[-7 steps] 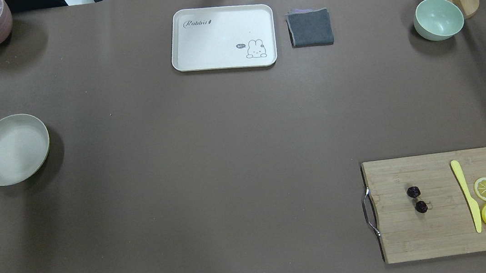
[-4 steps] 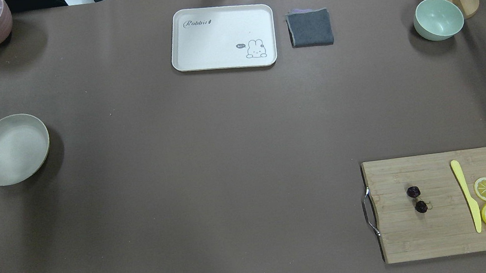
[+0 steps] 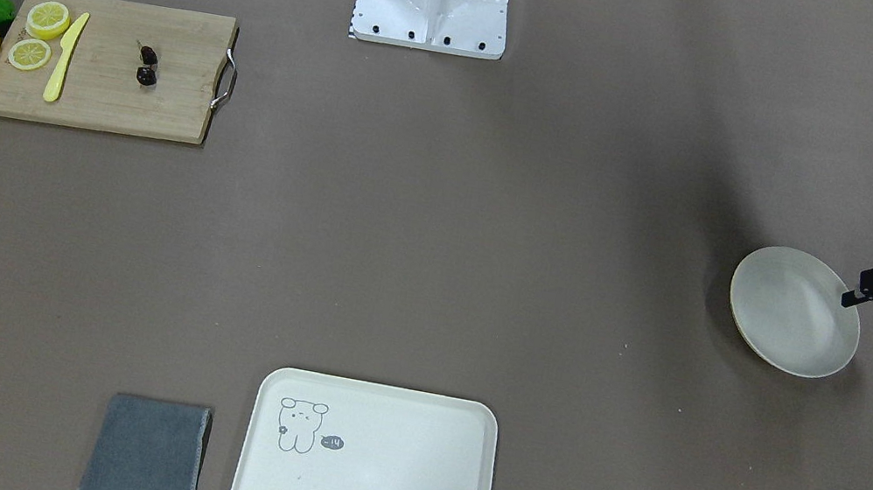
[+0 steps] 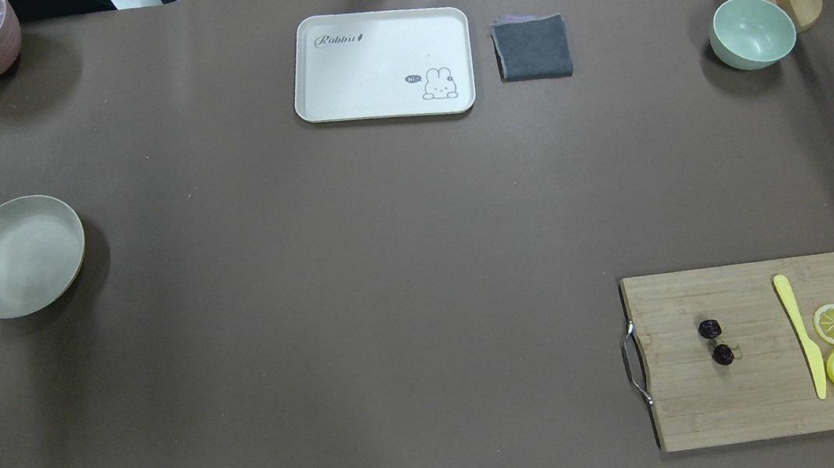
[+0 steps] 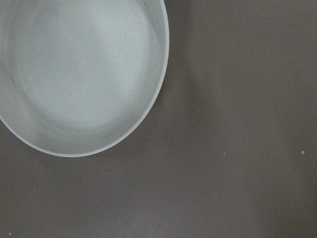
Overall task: Place red cherry on plate
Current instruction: 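Lower the left gripper to the rim of the pale green plate and grasp it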
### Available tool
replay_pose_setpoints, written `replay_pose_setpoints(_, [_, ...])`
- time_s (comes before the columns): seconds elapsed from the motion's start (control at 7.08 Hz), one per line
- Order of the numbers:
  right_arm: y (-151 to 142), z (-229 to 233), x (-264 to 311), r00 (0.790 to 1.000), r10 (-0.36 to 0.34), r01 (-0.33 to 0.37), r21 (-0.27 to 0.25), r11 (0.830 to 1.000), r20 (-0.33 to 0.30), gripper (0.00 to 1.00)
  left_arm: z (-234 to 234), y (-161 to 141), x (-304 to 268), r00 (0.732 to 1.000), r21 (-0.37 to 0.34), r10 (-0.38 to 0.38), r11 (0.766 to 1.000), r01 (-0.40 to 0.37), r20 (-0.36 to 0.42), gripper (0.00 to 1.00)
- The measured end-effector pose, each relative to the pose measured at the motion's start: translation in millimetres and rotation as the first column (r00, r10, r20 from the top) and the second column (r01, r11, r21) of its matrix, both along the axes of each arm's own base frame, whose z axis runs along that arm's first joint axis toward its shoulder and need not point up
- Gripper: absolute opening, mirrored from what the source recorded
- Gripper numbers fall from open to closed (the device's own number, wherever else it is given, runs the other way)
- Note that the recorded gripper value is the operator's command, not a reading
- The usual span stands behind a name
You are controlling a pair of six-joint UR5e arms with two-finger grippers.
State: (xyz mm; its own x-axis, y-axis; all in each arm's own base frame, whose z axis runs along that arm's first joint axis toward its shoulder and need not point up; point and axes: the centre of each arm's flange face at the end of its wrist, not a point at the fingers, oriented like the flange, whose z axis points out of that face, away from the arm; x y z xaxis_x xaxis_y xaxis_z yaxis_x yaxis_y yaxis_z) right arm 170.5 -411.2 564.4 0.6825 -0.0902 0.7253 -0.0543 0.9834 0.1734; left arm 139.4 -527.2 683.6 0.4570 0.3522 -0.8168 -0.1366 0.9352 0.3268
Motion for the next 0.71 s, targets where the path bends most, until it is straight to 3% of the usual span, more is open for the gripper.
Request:
replay_pose_setpoints(0.42, [3.4,1.8,0.9,1.000,0.000,0.000,0.000,1.000,0.000,1.00,15.9,7.0,2.9,1.000,0.032,0.000,0.999,0.000,0.001,0.87])
replay_pose_setpoints(0.71, [3.8,1.5,1.2,1.000,-0.001,0.001,0.003,1.000,0.000,1.00,17.0,7.9,7.6,1.000,0.045,-0.009,0.999,0.008,0.013,0.63])
